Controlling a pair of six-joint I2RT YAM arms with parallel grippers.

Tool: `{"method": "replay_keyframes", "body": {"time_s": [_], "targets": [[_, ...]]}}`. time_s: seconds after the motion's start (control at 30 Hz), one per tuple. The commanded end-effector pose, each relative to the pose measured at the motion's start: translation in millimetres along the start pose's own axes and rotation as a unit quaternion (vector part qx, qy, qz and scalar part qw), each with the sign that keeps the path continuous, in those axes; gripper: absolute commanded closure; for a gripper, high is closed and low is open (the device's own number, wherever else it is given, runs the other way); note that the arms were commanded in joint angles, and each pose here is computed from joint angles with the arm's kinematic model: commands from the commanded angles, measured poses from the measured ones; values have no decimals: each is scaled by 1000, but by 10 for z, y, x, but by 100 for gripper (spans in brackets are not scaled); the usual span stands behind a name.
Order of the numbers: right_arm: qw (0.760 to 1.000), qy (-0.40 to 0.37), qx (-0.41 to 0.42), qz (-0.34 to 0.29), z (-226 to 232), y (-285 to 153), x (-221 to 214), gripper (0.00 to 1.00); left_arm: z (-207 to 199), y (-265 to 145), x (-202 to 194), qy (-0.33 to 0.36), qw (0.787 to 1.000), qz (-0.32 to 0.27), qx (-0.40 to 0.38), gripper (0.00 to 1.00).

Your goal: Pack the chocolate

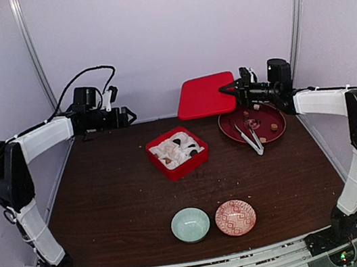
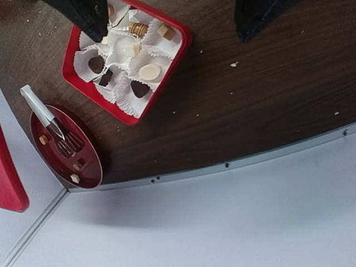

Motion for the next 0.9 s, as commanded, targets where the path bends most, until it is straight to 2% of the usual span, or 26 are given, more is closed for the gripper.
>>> {"method": "replay_keyframes", "body": {"time_s": [0.0,0.27,0.43,0.63,0.87], "targets": [[998,-56,5,-3,215,-258,-28,100,-174,449,53,-8,994,52,-91,19],[996,-73,-45,-5,170,-624,-120,100,-148,1081,206,-35,987,87,-132,18],[994,-85,-68,-1,167,-774,-177,100,-133,1432,77,-62,976,113,-176,20],[993,-88,-80,1,156,-902,-244,100,-252,1757,-182,-62,965,143,-212,20],[991,-92,-91,16,158,-973,-351,100,-562,1951,-525,-50,949,178,-256,19]]}}
Point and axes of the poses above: each gripper's point midway between its finger pads, its own y axis out along the fingers, its own z axis along the line the jaws close on, x = y × z, the point moved 4 cm from there along -y, back along the fingers, and after that the axes turned 14 degrees about -y, right-handed, at the moved point
